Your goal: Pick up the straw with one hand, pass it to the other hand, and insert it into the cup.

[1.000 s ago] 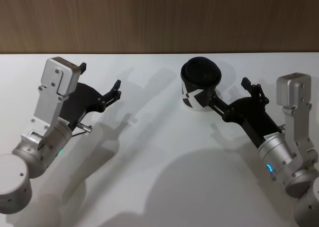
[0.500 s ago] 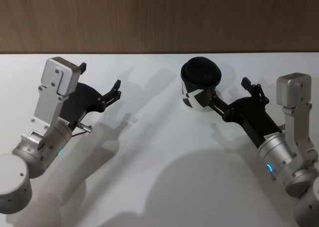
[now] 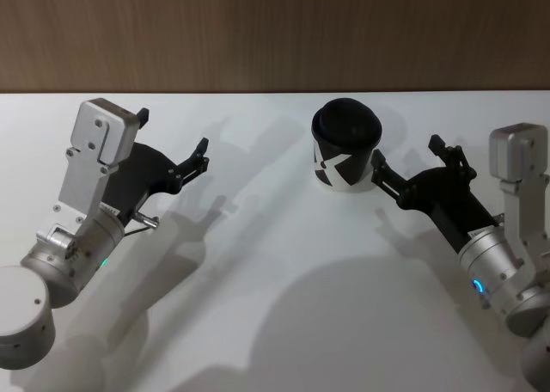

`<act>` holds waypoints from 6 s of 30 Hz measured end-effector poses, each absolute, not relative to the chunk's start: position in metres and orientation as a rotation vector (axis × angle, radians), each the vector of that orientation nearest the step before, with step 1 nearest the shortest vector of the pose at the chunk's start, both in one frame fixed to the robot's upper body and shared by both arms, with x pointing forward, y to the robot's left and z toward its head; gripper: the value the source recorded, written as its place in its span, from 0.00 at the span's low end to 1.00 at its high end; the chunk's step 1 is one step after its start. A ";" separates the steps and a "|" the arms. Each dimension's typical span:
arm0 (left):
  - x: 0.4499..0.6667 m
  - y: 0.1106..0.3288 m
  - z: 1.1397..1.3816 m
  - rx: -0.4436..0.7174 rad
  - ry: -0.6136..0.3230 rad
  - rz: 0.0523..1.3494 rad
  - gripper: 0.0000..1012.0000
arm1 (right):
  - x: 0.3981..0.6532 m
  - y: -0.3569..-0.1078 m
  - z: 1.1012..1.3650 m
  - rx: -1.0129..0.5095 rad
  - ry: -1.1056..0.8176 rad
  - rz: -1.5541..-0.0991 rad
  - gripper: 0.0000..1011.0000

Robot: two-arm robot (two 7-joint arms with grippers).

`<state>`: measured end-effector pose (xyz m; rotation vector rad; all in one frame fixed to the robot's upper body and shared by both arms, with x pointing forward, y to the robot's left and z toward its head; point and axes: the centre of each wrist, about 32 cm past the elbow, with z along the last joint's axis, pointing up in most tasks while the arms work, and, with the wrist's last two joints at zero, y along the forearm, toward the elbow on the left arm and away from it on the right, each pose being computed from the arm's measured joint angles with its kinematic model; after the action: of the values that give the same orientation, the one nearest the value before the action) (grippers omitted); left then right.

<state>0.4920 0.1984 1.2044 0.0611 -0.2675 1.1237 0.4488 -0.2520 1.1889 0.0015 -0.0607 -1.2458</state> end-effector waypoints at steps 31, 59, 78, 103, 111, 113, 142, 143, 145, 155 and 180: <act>0.492 0.198 1.204 0.061 -0.268 1.124 0.99 | 0.436 -0.271 1.184 -0.130 0.079 -1.381 0.99; 0.492 0.198 1.204 0.061 -0.268 1.124 0.99 | 0.438 -0.289 1.179 -0.195 0.133 -1.407 0.99; 0.492 0.198 1.204 0.061 -0.268 1.124 0.99 | 0.443 -0.300 1.176 -0.223 0.158 -1.407 0.99; 0.492 0.198 1.204 0.061 -0.268 1.124 0.99 | 0.445 -0.306 1.177 -0.269 0.161 -1.395 0.99; 0.492 0.198 1.204 0.061 -0.268 1.124 0.99 | 0.445 -0.306 1.177 -0.274 0.160 -1.394 0.99; 0.492 0.198 1.204 0.061 -0.268 1.124 0.99 | 0.445 -0.306 1.177 -0.275 0.161 -1.393 0.99; 0.492 0.198 1.204 0.061 -0.268 1.124 0.99 | 0.447 -0.303 1.177 -0.288 0.161 -1.398 0.99; 0.492 0.198 1.204 0.061 -0.268 1.124 0.99 | 0.447 -0.303 1.176 -0.288 0.161 -1.398 0.99; 0.492 0.198 1.204 0.061 -0.268 1.124 0.99 | 0.448 -0.302 1.176 -0.291 0.162 -1.398 0.99; 0.492 0.198 1.204 0.061 -0.268 1.124 0.99 | 0.449 -0.301 1.176 -0.296 0.163 -1.398 0.90; 0.492 0.198 1.204 0.061 -0.268 1.124 0.99 | 0.449 -0.300 1.175 -0.302 0.164 -1.397 0.16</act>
<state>0.4920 0.1984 1.2044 0.0611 -0.2676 1.1237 0.4495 -0.3001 1.1750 -0.3017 0.1643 -1.3972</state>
